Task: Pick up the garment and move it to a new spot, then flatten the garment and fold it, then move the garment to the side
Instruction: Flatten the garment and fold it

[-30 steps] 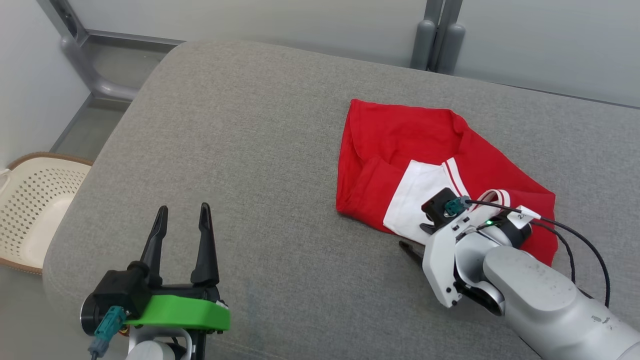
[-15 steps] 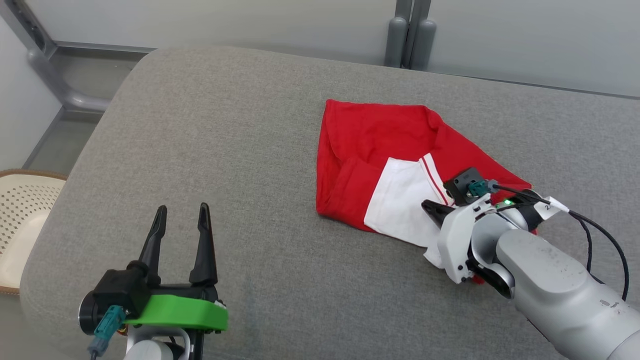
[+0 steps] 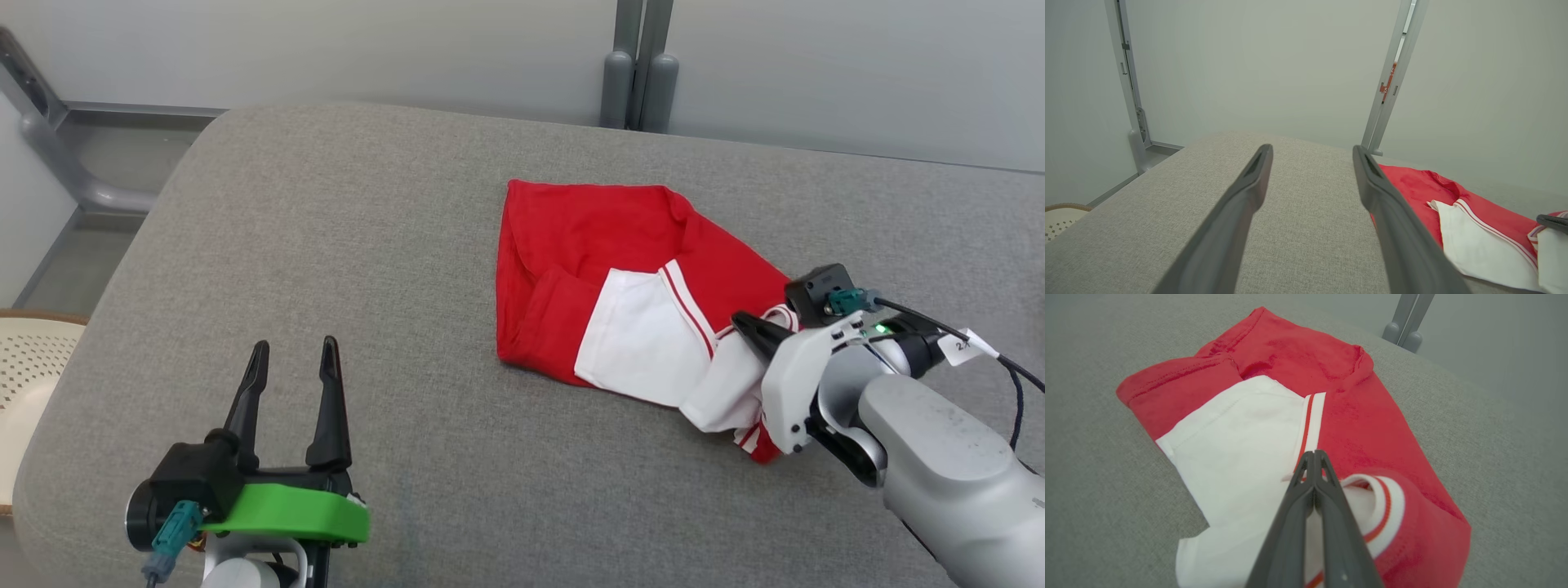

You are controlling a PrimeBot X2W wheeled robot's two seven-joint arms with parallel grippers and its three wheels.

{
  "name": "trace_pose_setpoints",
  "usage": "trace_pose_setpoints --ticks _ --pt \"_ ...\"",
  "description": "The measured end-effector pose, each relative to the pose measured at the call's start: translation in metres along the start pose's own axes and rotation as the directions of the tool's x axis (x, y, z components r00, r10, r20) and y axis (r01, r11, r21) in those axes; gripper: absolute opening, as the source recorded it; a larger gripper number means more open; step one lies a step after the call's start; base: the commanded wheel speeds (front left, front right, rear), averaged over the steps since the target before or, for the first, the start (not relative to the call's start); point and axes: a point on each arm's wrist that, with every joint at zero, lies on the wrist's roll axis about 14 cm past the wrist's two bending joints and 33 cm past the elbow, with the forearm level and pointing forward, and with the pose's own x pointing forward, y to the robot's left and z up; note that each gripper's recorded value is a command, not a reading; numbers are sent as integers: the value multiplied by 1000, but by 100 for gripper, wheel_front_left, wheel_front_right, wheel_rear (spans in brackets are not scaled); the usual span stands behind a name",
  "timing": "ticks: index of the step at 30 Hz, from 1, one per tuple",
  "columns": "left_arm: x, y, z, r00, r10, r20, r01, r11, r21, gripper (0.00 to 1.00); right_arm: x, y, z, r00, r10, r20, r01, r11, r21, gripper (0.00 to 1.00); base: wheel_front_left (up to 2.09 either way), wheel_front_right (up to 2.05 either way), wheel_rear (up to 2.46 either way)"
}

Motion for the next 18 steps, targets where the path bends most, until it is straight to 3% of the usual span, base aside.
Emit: trace_pose_setpoints --ticks 6,12,18 --pt "1 -5 1 1000 -15 5 15 1000 -3 100 -26 -39 -26 991 -103 -81 105 994 22 0 0 0 0" --pt "2 -6 0 1000 -22 2 22 1000 -3 100 -52 -82 -48 967 -223 -124 233 969 82 0 0 0 0" --pt "2 -8 1 1000 -28 5 28 1000 -3 100 -61 -102 -26 955 -296 2 293 946 139 0 0 0 0"
